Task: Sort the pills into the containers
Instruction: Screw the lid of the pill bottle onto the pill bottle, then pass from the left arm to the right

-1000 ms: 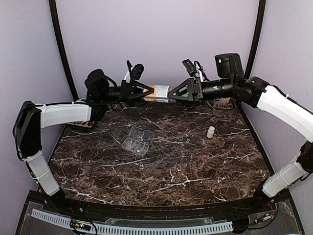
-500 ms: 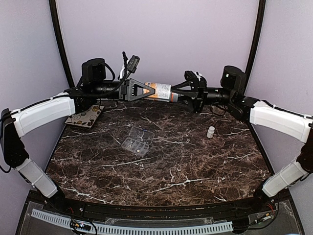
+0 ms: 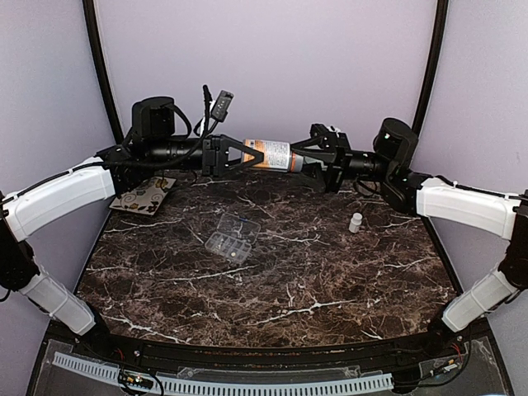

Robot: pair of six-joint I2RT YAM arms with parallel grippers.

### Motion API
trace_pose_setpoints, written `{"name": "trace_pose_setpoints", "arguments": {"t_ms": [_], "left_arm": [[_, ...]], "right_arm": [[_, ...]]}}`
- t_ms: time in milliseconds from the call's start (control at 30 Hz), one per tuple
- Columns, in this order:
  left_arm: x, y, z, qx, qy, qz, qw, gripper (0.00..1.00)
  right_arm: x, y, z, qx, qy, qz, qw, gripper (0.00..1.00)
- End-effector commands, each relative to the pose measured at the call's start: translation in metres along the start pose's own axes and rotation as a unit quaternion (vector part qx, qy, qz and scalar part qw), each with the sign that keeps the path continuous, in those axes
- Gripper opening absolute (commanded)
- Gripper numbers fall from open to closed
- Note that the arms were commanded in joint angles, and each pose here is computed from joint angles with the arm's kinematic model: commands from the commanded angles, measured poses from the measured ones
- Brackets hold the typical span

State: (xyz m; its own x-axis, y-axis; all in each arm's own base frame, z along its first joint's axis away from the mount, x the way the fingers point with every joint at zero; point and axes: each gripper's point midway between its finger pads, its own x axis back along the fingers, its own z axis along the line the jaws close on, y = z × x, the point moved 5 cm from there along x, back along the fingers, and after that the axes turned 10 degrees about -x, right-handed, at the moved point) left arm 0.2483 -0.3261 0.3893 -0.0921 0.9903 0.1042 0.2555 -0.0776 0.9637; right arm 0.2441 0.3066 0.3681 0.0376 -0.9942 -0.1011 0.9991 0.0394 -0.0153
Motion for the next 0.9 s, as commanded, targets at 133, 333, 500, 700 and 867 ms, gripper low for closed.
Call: {"name": "trace_pose_setpoints", "arguments": {"t_ms": [133,333,500,700,867], "left_arm": [[-0.022,-0.014,-0.03,-0.004,-0.08,0.028,0.996,0.0],[-0.024,-0.016,-0.027,-0.003,-0.075,0.035,0.997,0.0],[-0.023,-0.015,-0.02,-0.007,-0.042,0.033,0.999,0.0],[-0.024,-0.021,-0.007,0.005,0.004,0.037,0.999,0.13],[-0.017,-0.025,0.0,0.018,0.031,0.033,0.999,0.4]], "right_arm": [[-0.014,0.011,0.014,0.032,-0.012,-0.022,0.999,0.59],[-0.016,0.013,0.014,0.039,-0.023,-0.023,0.999,0.55],[-0.015,0.013,0.014,0.053,-0.036,-0.025,0.998,0.42],[-0.015,0.015,0.014,0.06,-0.056,-0.031,0.996,0.31],[-0.01,0.022,0.012,0.083,-0.092,-0.054,0.991,0.29]]}}
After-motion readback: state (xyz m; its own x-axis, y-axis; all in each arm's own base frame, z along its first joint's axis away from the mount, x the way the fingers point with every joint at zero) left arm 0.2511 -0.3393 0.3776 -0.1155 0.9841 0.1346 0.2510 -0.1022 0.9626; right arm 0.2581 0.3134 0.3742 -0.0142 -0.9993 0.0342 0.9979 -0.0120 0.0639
